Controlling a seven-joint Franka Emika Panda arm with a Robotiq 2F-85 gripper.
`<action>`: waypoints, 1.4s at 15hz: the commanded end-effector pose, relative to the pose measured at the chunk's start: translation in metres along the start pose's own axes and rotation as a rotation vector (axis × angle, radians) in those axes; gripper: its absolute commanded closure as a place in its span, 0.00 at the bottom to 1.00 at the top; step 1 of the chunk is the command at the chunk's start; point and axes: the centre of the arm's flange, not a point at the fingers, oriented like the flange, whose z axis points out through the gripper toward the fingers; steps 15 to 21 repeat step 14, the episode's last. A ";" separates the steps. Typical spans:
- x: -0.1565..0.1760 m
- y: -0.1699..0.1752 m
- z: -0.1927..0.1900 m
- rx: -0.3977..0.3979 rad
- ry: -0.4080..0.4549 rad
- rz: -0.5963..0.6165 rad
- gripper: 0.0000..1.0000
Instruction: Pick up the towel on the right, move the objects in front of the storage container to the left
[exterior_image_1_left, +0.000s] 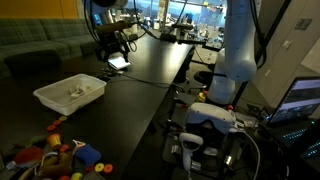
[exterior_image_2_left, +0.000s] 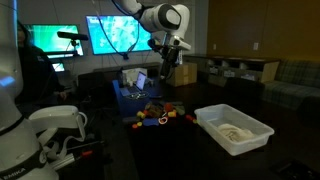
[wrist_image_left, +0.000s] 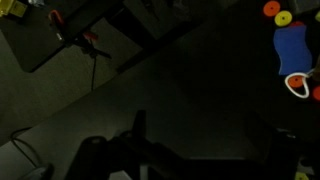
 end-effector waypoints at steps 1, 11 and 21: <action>-0.055 0.068 0.018 0.035 0.021 -0.120 0.00; -0.132 0.161 0.064 0.092 0.419 -0.289 0.00; -0.097 0.144 0.056 0.086 0.385 -0.277 0.00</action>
